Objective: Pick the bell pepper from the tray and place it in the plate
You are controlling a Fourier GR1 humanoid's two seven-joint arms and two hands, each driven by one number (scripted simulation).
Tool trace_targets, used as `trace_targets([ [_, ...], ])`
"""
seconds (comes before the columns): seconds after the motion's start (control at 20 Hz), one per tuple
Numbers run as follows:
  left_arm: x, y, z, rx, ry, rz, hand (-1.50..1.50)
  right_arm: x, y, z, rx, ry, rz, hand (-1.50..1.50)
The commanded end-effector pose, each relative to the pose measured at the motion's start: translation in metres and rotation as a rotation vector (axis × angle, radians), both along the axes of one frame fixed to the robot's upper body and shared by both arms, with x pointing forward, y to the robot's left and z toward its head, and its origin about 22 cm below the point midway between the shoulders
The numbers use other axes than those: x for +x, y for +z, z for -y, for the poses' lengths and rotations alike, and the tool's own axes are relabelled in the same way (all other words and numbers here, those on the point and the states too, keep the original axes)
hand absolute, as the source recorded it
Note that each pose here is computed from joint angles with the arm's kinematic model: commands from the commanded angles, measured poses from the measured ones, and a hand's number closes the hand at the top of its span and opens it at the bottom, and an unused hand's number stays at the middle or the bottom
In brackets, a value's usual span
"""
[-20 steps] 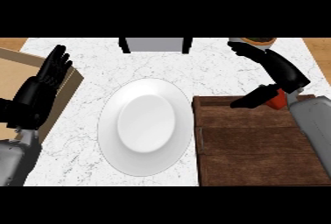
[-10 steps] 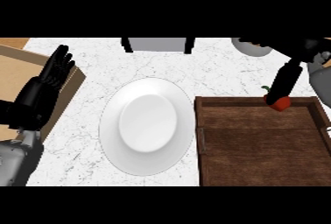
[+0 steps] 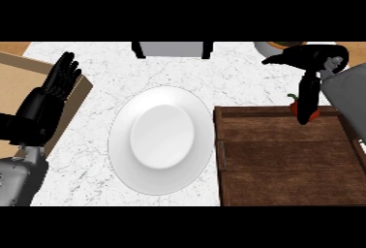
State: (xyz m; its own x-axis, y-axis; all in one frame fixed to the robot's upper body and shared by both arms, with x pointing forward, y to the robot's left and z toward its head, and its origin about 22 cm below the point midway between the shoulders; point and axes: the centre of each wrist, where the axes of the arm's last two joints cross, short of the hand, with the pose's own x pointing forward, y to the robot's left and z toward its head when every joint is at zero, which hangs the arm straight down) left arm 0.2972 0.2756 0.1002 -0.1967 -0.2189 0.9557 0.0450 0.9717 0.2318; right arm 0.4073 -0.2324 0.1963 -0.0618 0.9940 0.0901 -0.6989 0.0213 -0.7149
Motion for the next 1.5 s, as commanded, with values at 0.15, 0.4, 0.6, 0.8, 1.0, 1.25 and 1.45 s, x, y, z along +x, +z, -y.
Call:
trace_targets([
  [0.15, 0.0, -0.007, -0.003, 0.004, 0.01, -0.008, 0.0, 0.005, -0.023, 0.006, -0.117, -0.035, 0.002, -1.5],
  [0.4, 0.012, -0.004, 0.001, 0.005, 0.007, -0.002, 0.0, 0.01, -0.042, 0.029, -0.226, -0.046, -0.047, -1.5],
  [0.6, 0.004, 0.007, -0.018, 0.006, 0.002, -0.008, 0.0, 0.008, -0.059, 0.04, -0.225, -0.075, -0.052, -1.5],
  [0.8, 0.008, 0.008, -0.02, -0.004, -0.017, 0.001, 0.0, 0.011, -0.063, 0.034, -0.216, -0.054, -0.096, -1.5],
  [1.0, 0.001, 0.002, -0.026, 0.006, 0.001, -0.015, 0.0, 0.018, -0.076, 0.015, -0.202, -0.059, -0.139, -1.5],
  [1.25, -0.007, -0.013, -0.015, -0.017, -0.001, -0.019, 0.0, 0.012, -0.089, 0.032, -0.256, -0.075, -0.125, -1.5],
  [1.45, 0.014, 0.009, -0.004, -0.006, 0.002, 0.004, 0.0, 0.011, -0.093, 0.045, -0.312, -0.054, -0.106, -1.5],
])
